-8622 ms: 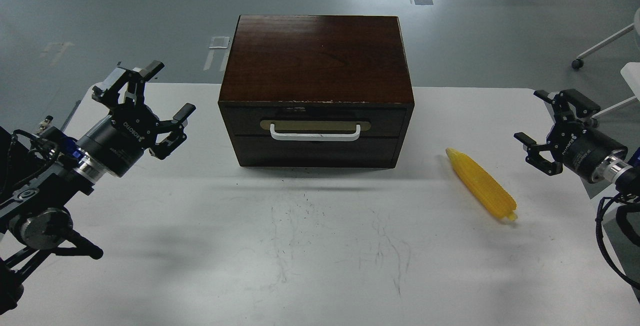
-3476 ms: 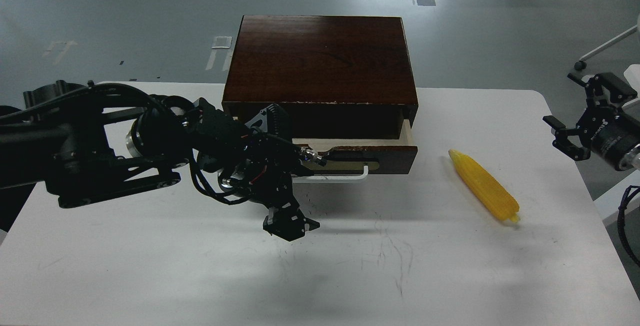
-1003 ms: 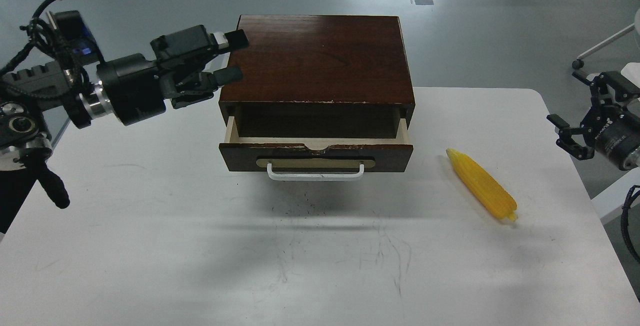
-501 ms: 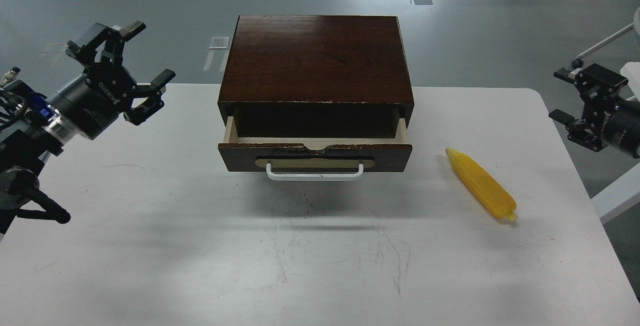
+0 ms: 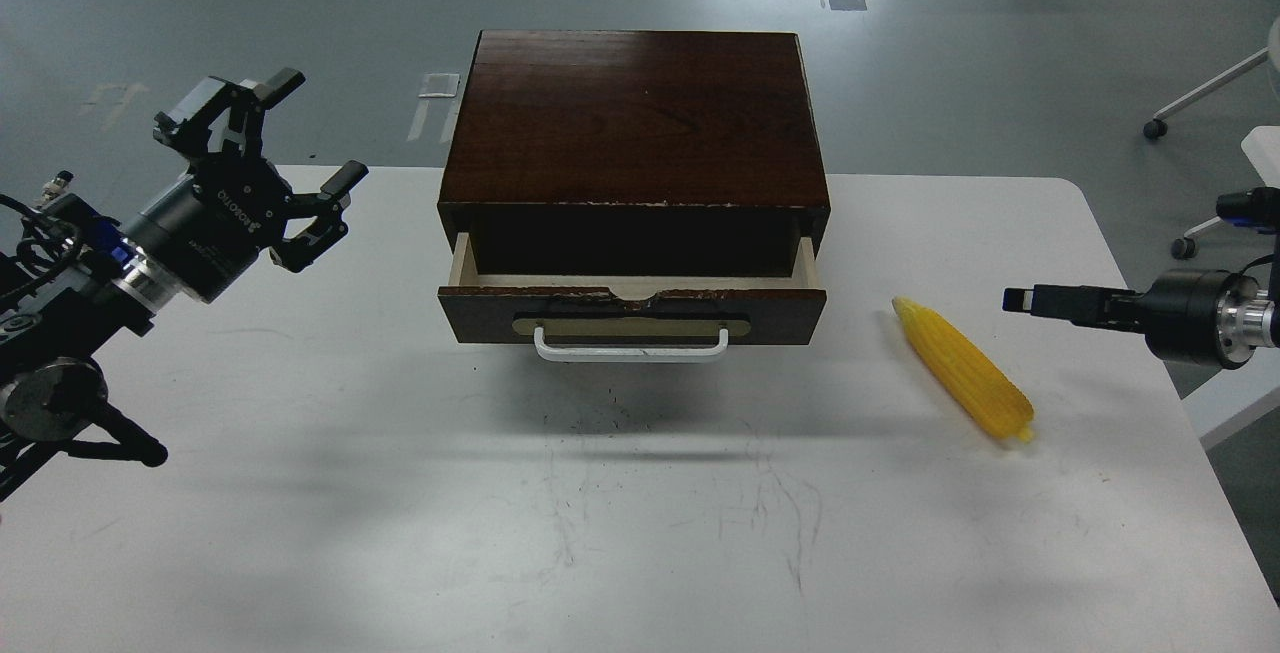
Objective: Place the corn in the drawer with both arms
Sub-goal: 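Reach the right gripper to the yellow corn cob and grasp it, then lift the corn cob and carry it over the open drawer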
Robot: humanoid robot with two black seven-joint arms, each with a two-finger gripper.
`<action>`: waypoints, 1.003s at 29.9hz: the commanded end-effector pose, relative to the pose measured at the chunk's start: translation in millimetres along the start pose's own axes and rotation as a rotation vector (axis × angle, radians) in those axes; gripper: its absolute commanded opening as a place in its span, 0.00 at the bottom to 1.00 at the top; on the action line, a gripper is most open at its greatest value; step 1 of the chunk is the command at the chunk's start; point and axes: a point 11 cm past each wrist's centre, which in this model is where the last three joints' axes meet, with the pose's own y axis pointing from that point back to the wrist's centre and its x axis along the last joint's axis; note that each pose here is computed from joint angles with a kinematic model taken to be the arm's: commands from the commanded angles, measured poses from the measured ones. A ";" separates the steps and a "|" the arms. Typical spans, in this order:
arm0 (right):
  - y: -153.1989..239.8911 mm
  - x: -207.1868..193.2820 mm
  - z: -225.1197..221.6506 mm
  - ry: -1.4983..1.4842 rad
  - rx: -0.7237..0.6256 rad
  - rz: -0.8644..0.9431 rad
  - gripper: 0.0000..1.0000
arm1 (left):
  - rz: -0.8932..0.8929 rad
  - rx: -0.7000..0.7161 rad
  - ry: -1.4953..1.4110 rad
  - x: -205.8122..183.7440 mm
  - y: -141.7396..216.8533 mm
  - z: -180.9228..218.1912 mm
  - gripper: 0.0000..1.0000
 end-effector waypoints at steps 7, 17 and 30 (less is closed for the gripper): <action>-35.8 -20.3 -4.6 0.073 -0.008 -0.056 1.00 | -0.002 0.002 0.001 -0.7 -0.1 -1.3 0.99; -48.3 -36.3 -6.2 0.105 -0.015 -0.118 0.75 | -0.003 0.002 -0.001 -0.9 0.0 -1.0 0.99; -35.6 -22.1 -16.4 0.134 0.008 -0.104 0.00 | -0.003 -0.001 -0.002 -0.7 -0.2 0.0 0.99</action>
